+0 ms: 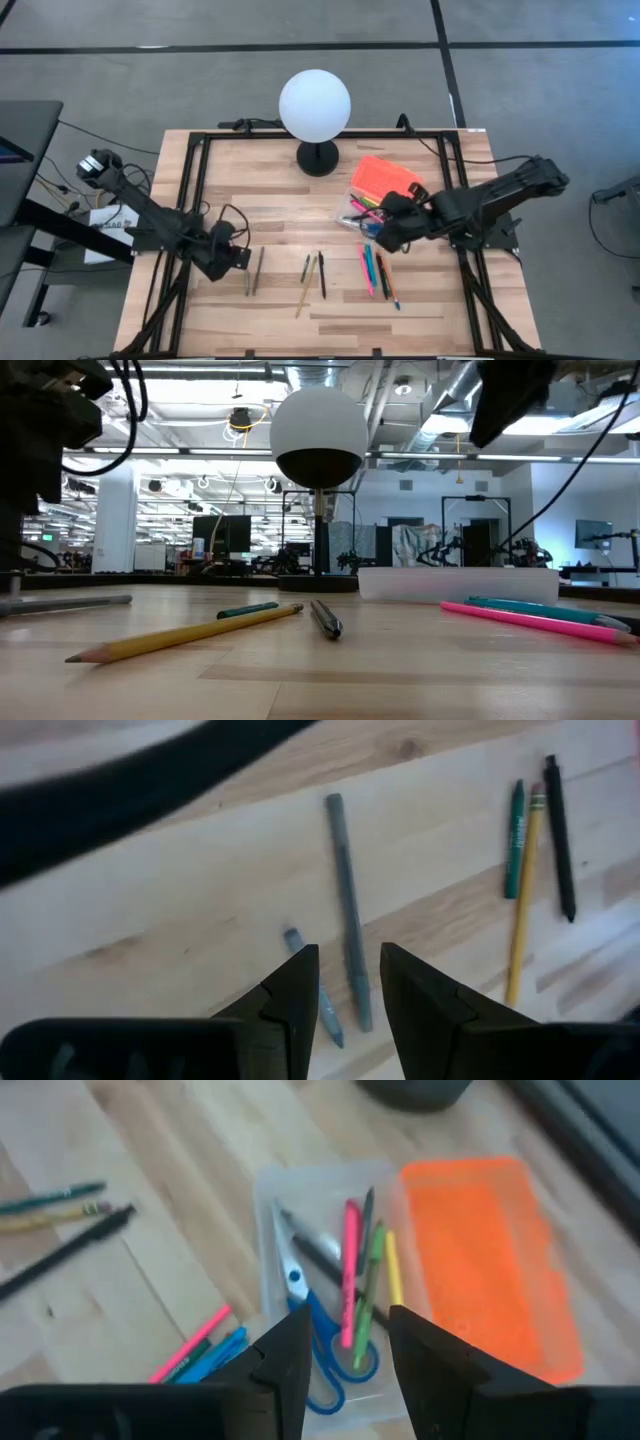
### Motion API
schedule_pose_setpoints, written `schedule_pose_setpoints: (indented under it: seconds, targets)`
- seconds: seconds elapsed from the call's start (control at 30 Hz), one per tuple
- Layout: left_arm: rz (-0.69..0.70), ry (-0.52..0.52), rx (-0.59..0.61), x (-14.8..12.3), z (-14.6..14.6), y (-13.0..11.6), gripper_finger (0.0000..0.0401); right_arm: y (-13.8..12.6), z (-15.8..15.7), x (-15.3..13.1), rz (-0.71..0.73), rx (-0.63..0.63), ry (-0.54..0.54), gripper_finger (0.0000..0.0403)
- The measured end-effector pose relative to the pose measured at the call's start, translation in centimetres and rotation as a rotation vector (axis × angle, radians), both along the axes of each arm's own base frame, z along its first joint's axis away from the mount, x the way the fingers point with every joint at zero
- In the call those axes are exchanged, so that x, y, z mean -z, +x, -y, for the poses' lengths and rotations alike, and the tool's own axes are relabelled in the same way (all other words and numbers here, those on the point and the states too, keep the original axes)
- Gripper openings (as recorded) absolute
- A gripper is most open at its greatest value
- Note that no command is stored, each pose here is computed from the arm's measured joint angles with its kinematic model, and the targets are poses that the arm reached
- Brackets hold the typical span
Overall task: Pick & place school supplies into a supply box
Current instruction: Put the gray crayon into the orange supply box
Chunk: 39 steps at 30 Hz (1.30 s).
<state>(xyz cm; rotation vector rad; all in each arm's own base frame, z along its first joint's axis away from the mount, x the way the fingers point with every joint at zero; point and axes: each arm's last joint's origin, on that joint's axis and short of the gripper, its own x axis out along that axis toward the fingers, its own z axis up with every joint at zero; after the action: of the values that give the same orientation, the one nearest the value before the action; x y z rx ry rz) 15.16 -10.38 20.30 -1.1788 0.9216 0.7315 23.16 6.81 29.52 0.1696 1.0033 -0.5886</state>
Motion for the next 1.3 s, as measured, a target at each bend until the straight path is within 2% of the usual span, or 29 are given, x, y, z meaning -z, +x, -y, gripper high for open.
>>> schedule_pose_setpoints:
  seconds: [0.27, 0.67, 1.03, 1.3]
  targets:
    - [-0.068, -0.038, 0.014, 3.1, 2.6, 2.1, 0.0103, -3.0, 0.9, -2.3, 0.056, 0.007, -0.058, 0.0127]
    - [-0.263, 0.033, 0.022, 5.7, 5.2, 5.1, 0.0103, -5.2, 1.8, -3.6, 0.082, 0.004, -0.089, 0.0127]
    - [-0.317, 0.05, 0.03, 6.5, 5.6, 5.4, 0.0102, -5.2, 1.8, -3.6, 0.069, -0.005, -0.093, 0.0127]
    - [-0.38, 0.065, 0.135, 6.9, 5.2, 4.8, 0.0102, -5.2, 1.8, -3.6, 0.065, -0.006, -0.094, 0.0127]
